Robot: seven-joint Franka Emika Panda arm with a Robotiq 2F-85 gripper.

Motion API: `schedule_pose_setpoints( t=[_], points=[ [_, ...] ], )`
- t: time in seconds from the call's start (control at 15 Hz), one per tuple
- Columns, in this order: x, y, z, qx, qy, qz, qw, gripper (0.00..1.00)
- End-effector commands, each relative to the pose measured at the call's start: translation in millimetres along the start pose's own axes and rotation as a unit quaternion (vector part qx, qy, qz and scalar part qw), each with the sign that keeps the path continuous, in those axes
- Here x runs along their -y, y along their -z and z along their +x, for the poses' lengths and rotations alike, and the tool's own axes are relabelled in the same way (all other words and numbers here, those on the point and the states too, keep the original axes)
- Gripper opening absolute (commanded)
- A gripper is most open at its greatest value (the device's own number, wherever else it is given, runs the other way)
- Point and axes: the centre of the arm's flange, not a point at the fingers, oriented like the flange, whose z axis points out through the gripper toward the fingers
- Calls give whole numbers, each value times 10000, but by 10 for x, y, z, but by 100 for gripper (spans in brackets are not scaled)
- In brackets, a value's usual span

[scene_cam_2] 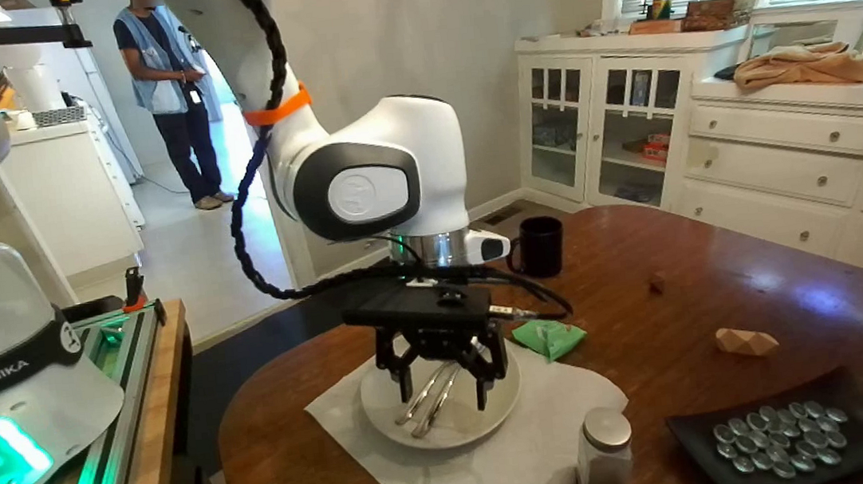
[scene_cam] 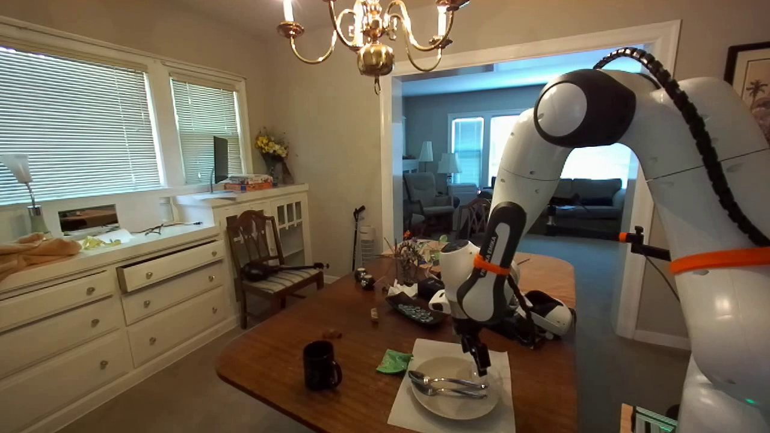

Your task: Put the spice table on the table and the fork inside the cup

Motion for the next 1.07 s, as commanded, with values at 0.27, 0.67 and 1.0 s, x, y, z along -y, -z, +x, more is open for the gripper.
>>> schedule_pose_setpoints(
  t=[0.27, 0.67, 1.0],
  points=[
    [146, -326, 150, -447, -398, -291, 9978, 98],
    [154, -312, 268, -733, -596, -469, 9944, 59],
    [166, -263, 375, -784, -629, -514, 9936, 24]
  ],
)
